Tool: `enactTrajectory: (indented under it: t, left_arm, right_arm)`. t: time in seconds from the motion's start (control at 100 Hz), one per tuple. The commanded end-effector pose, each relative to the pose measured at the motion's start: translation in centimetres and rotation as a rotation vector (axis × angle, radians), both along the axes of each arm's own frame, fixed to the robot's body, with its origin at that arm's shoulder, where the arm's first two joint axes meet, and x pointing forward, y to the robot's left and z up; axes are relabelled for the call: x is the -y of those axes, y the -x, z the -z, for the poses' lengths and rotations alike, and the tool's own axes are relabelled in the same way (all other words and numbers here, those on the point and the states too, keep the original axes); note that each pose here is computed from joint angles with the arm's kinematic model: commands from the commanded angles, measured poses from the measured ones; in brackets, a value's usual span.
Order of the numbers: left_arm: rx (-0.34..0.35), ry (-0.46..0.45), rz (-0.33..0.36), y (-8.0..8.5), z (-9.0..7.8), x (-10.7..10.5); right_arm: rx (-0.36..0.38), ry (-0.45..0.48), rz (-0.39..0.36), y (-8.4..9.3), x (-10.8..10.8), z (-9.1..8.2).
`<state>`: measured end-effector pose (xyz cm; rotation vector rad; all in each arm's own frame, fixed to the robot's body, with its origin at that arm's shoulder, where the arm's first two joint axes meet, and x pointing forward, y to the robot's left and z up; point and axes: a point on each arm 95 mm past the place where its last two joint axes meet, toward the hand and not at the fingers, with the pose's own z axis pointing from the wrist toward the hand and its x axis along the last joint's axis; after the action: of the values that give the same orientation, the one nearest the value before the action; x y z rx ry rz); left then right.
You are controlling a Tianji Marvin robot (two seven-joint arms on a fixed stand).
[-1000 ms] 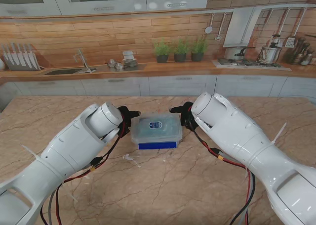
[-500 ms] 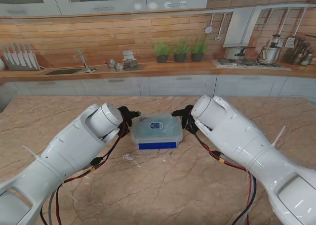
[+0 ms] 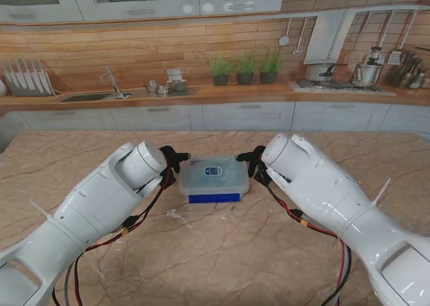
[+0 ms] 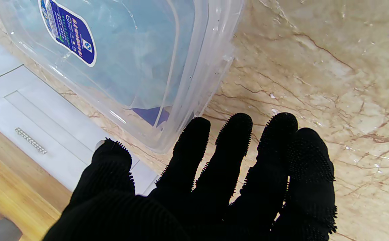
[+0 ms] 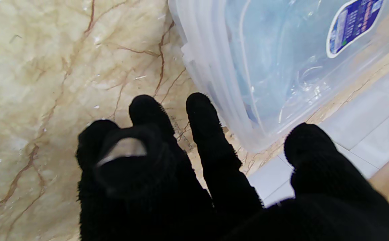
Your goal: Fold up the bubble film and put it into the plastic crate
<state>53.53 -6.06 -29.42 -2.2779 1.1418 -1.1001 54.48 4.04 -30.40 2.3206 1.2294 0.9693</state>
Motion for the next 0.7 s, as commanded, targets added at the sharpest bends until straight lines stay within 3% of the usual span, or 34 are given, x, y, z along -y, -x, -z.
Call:
enactTrajectory:
  t: [0.0, 0.3, 0.69]
  left_arm:
    - [-0.011, 0.005, 0.001, 0.6, 0.5, 0.1]
    - [0.007, -0.027, 0.001, 1.6, 0.6, -1.2]
    - [0.010, 0.009, -0.017, 4.7, 0.9, -2.9]
  right_arm:
    - [0.008, 0.002, -0.002, 0.2, -0.1, 0.0]
    - [0.086, 0.026, -0.018, -0.6, 0.8, -0.9]
    - [0.145, 0.061, -0.059, -3.6, 0.5, -0.8]
